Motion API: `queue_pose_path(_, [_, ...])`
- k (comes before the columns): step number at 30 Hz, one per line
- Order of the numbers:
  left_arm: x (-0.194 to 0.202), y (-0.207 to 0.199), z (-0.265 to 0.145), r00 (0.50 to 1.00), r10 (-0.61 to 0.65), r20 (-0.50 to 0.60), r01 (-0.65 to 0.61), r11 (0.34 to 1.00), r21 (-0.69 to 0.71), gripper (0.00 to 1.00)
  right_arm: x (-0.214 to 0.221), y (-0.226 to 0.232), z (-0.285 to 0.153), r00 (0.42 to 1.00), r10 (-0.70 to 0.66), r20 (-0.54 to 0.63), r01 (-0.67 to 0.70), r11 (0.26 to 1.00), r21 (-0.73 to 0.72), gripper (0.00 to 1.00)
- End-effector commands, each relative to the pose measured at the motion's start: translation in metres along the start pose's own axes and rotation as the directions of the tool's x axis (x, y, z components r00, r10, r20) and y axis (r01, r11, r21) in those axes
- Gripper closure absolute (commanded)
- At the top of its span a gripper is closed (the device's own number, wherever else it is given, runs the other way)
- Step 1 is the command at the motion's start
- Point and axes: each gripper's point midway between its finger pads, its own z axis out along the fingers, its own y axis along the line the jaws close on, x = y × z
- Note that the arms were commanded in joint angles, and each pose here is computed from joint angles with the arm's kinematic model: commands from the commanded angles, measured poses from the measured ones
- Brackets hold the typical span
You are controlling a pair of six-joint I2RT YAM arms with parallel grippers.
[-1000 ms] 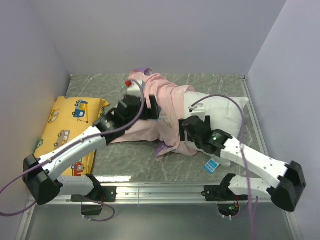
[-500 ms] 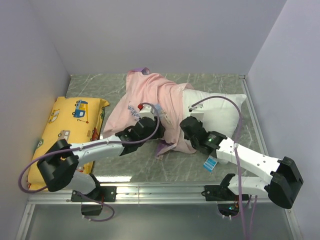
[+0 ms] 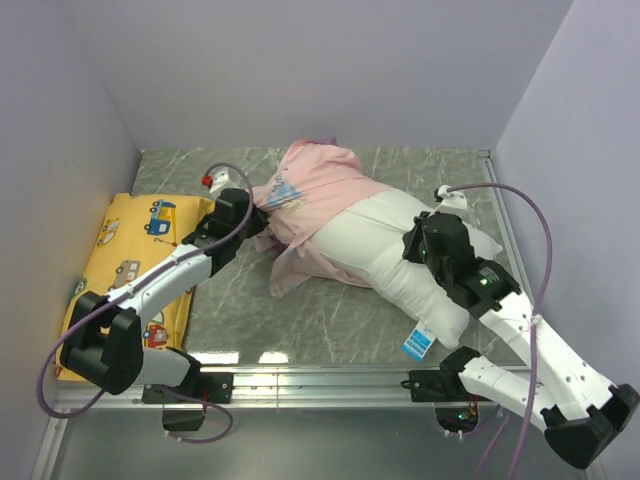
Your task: Remove the pillowcase from the pillow
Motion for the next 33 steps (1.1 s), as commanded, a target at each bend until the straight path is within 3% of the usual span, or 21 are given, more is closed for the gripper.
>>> queue_pose_path(1, [-0.048,0.093,-0.002,0.992,-0.007,0.123,0.043,0.956,-0.289,1.0,-0.051,-0.036,-0.038,0.991,-0.008,0.131,-0.006,0.994,0.108,1.0])
queue_pose_path(6, [-0.071,0.071,-0.031,0.984,0.06,0.17,-0.013,0.964,-0.265,1.0,-0.067,-0.022,-0.058,0.99,-0.006,0.143,0.004,1.0,0.013,1.0])
queue_pose_path(9, [-0.085,0.039,-0.075,0.963,0.143,0.227,-0.092,0.971,-0.222,0.99,-0.079,-0.012,-0.073,0.988,0.0,0.155,0.009,0.998,-0.058,1.0])
queue_pose_path(10, [-0.093,0.01,-0.102,0.952,0.151,0.265,-0.116,0.983,-0.142,0.99,-0.085,-0.002,-0.081,0.987,0.009,0.16,0.01,0.993,-0.114,1.0])
queue_pose_path(12, [-0.099,-0.01,-0.131,0.937,0.173,0.303,-0.156,0.985,-0.08,1.0,-0.09,0.003,-0.089,0.986,0.0,0.167,0.026,0.988,-0.152,1.0])
queue_pose_path(13, [-0.102,-0.033,-0.153,0.934,0.175,0.311,-0.186,0.982,0.006,1.0,-0.094,0.013,-0.092,0.988,-0.015,0.155,0.045,0.98,-0.192,0.95])
queue_pose_path(15, [-0.092,-0.045,-0.166,0.943,0.228,0.244,-0.248,0.967,0.056,1.0,-0.092,0.022,-0.091,0.99,-0.058,0.132,0.087,0.97,-0.228,0.92])
queue_pose_path(19, [-0.074,-0.105,-0.206,0.937,0.298,0.184,-0.339,0.903,0.263,1.0,-0.086,0.035,-0.078,0.993,-0.076,0.085,0.095,0.963,-0.252,0.92])
queue_pose_path(22, [-0.07,-0.139,-0.229,0.929,0.317,0.192,-0.367,0.86,0.354,1.0,-0.076,0.042,-0.054,0.994,-0.096,0.042,0.103,0.967,-0.232,0.91])
queue_pose_path(27, [-0.077,-0.193,-0.245,0.925,0.306,0.223,-0.377,0.799,0.469,1.0,-0.028,0.063,0.038,0.974,-0.187,-0.126,0.163,0.97,-0.179,0.92])
queue_pose_path(31, [-0.103,-0.22,-0.232,0.909,0.294,0.297,-0.396,0.833,0.387,1.0,0.051,0.092,0.118,0.904,-0.262,-0.339,0.178,0.949,-0.259,0.93])
queue_pose_path(33, [-0.129,-0.225,-0.232,0.902,0.277,0.332,-0.384,0.867,0.318,1.0,0.072,0.107,0.133,0.867,-0.304,-0.395,0.184,0.932,-0.313,0.92])
